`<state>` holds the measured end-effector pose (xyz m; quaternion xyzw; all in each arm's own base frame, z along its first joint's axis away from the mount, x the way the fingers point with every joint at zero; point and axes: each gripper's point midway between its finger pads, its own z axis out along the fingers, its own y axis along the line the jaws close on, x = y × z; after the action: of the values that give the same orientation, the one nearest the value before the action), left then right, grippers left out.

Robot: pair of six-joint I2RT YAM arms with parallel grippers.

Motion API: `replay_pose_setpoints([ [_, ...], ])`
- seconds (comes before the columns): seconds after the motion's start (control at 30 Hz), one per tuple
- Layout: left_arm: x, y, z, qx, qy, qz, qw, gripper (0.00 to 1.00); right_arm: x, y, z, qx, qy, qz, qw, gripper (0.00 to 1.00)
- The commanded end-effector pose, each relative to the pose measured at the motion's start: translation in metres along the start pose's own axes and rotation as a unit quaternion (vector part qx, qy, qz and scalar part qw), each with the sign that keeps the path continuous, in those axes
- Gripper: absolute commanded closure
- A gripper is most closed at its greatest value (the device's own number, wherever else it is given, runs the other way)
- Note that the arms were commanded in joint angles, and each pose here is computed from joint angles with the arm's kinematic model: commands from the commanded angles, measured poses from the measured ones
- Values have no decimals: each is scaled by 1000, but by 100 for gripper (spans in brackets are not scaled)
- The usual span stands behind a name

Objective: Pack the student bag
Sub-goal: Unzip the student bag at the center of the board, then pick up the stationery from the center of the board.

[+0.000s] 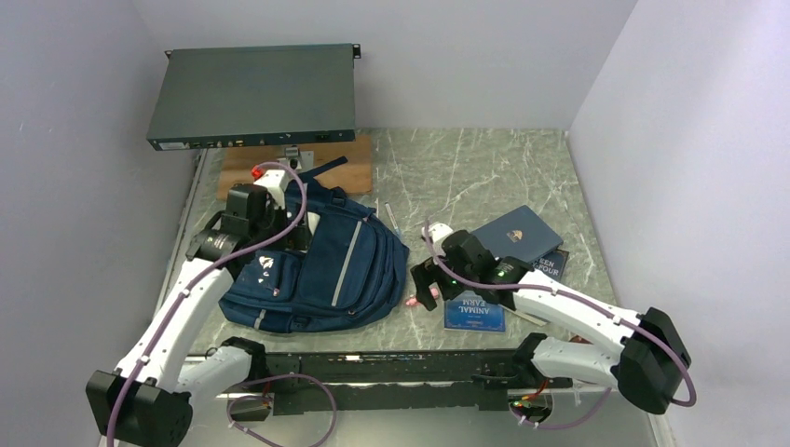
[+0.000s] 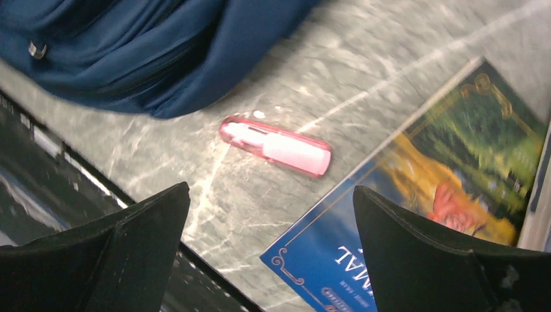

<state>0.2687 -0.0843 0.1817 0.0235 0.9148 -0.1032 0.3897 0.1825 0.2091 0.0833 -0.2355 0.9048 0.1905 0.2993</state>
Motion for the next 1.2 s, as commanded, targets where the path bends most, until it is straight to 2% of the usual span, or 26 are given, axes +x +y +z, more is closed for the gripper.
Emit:
replay_pose_setpoints([
  [0.0, -11, -5, -10, 21, -47, 25, 998, 0, -38, 30, -10, -80, -20, -201, 976, 0],
  [0.13, -16, -7, -22, 27, -70, 23, 997, 0, -23, -7, -4, -22, 70, -334, 940, 0],
  [0.23, -17, -9, -27, 33, -84, 22, 996, 0, -3, -31, 3, -2, 111, -389, 915, 0],
  [0.4, -16, -16, -32, 54, -86, 21, 995, 0, 10, -19, 17, -87, 75, -418, 901, 1],
  [0.67, -17, -22, -40, 71, -100, 24, 992, 0, 12, -14, 31, -143, 80, -472, 866, 4],
  [0.87, -17, -21, -43, 70, -102, 24, 992, 0, 18, -6, 41, -186, 78, -469, 860, 9],
  [1.17, -17, -21, -43, 70, -102, 25, 992, 0, 20, -10, 54, -199, 76, -473, 855, 14],
])
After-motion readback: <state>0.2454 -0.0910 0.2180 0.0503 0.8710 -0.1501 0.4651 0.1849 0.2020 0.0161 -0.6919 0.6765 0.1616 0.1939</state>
